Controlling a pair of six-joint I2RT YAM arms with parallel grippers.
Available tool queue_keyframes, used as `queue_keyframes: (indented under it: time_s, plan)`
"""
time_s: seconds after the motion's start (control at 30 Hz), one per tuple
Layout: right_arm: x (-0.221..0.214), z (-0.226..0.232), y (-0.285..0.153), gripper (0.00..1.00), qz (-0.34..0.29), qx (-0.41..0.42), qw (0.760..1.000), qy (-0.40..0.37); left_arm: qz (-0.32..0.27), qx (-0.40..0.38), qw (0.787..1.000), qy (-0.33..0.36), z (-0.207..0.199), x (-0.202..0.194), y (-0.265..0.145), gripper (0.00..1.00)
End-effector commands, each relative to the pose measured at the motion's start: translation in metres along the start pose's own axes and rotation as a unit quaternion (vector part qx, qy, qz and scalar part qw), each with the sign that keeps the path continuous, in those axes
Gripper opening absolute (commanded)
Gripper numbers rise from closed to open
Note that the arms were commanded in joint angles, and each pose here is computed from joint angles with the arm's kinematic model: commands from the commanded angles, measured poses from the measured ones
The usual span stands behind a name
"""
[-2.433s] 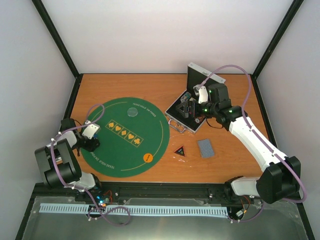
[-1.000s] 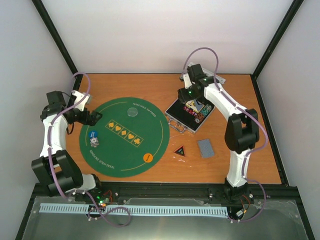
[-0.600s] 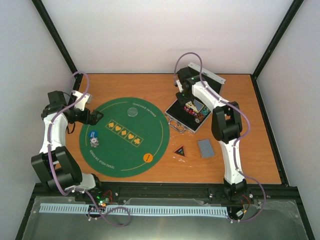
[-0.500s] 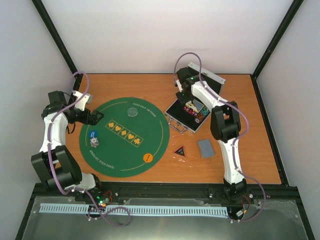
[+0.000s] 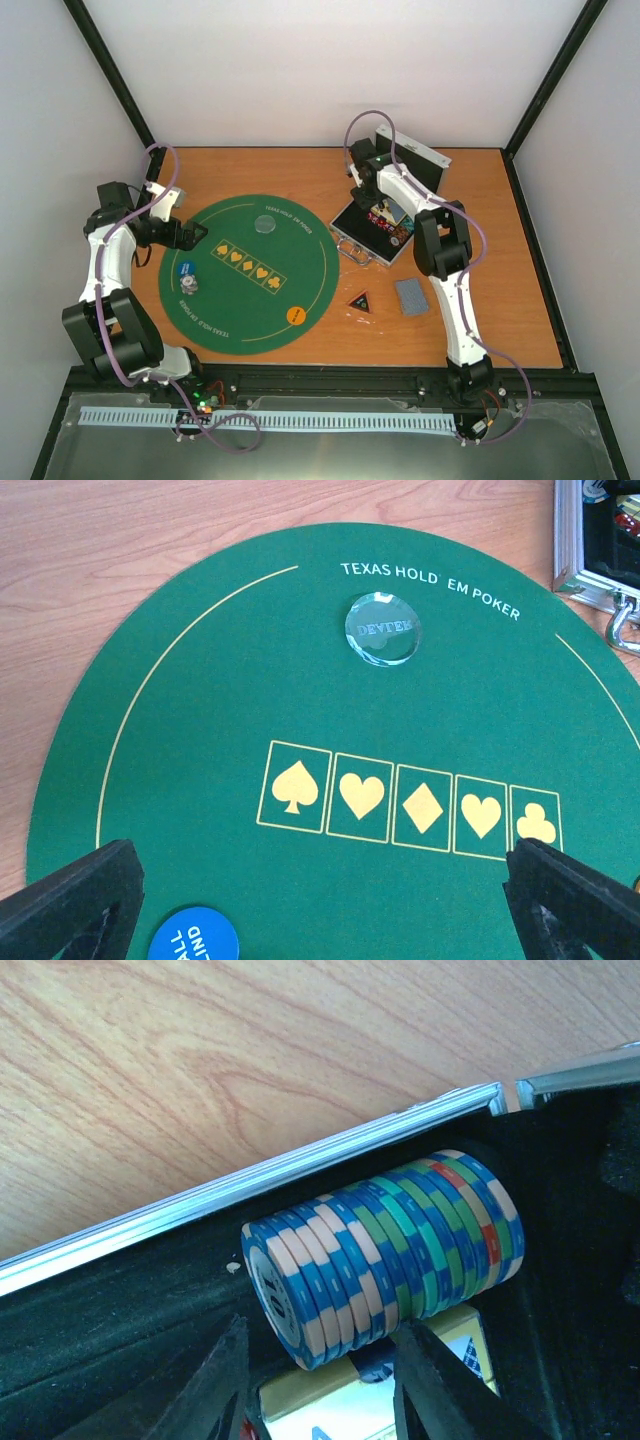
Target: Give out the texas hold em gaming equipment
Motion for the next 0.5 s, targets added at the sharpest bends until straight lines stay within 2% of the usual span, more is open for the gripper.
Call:
queue_keyframes:
  time_s: [0.0,0.47]
  plan:
    - [0.007,0.002,0.006,0.40,-0.007,-0.001,1.000,-0.015,-0.012,-0.002,1.000,0.003,0.000,0.012,-0.004,1.00]
    - [0.010,0.030,-0.006,0.36,-0.015,0.038,0.998,-0.038,-0.002,-0.003,1.000,-0.002,0.001,0.005,0.000,1.00]
Point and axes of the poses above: each gripper's point midway between its finger pads, its own y axis out along the fingers, its own z axis along the line the jaws close on, x = y × z, the point moved 2 cm from there along -y, back along the fingers, and after that the axes turned 3 degrees about y, right-handed, at the moved point
